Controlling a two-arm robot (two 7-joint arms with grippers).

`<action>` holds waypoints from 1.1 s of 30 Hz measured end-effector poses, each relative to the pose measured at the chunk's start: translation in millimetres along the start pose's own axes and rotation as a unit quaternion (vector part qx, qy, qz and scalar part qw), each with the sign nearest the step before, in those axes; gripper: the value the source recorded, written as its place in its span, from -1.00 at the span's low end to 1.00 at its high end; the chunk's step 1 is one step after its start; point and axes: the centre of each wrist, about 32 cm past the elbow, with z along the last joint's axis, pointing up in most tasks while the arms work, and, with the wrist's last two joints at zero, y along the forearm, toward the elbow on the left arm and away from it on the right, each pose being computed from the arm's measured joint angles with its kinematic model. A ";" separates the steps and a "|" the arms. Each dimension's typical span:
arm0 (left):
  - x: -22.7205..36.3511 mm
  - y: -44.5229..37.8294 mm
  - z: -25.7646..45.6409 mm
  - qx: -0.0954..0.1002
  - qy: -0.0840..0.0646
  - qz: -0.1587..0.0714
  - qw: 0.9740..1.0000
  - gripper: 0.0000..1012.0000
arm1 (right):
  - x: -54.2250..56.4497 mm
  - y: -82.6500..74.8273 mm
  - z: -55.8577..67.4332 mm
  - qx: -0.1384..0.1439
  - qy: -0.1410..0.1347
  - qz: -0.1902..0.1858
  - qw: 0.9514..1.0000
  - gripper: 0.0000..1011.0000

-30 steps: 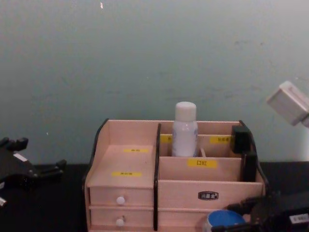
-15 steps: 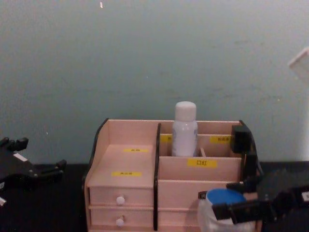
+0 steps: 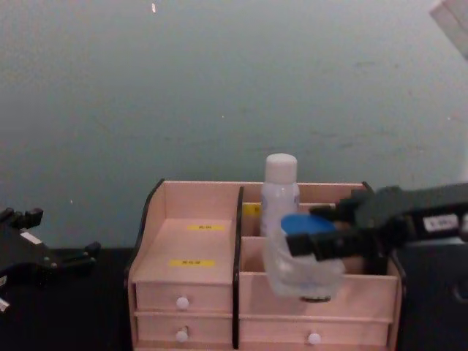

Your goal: Pick up the facial cleanser and watermelon frost from the table and place them into the tiered storage box.

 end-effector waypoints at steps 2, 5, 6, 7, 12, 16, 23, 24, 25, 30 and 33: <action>0.0 0.0 0.0 0.000 0.000 0.000 1.000 0.98 | 1.5 3.6 3.3 0.005 -0.002 -0.002 1.000 0.41; 0.0 0.0 0.0 0.000 0.000 0.000 1.000 0.98 | 4.7 12.5 9.2 0.013 -0.006 -0.005 1.000 0.41; 0.0 0.0 0.0 0.000 0.000 0.000 1.000 0.98 | 5.6 14.6 10.3 0.014 -0.007 -0.007 1.000 0.41; 0.0 0.0 0.0 0.000 0.000 0.000 1.000 0.98 | 7.2 20.0 13.2 0.017 -0.010 -0.009 1.000 0.41; 0.0 0.0 0.0 0.000 0.000 0.000 1.000 0.98 | 12.3 36.2 20.9 0.024 -0.016 -0.013 0.999 0.41; 0.0 0.0 0.0 0.000 0.000 0.000 1.000 0.98 | 17.4 49.5 24.7 0.025 -0.016 -0.017 0.999 0.41; 0.0 0.0 0.0 0.000 0.000 0.000 1.000 0.98 | 23.7 71.6 27.7 0.026 -0.020 -0.024 0.999 0.41; 0.0 0.0 0.0 0.000 0.000 0.000 1.000 0.98 | 24.1 73.9 27.9 0.026 -0.021 -0.025 0.999 0.41; 0.0 0.0 0.0 0.000 0.000 0.000 1.000 0.98 | 24.8 77.4 27.8 0.026 -0.022 -0.027 0.999 0.41; 0.0 0.0 0.0 0.000 0.000 0.000 1.000 0.98 | 26.3 88.0 28.8 0.026 -0.027 -0.032 0.999 0.41; 0.0 0.0 0.0 0.000 0.000 0.000 1.000 0.98 | 26.9 95.2 30.5 0.028 -0.030 -0.033 0.999 0.41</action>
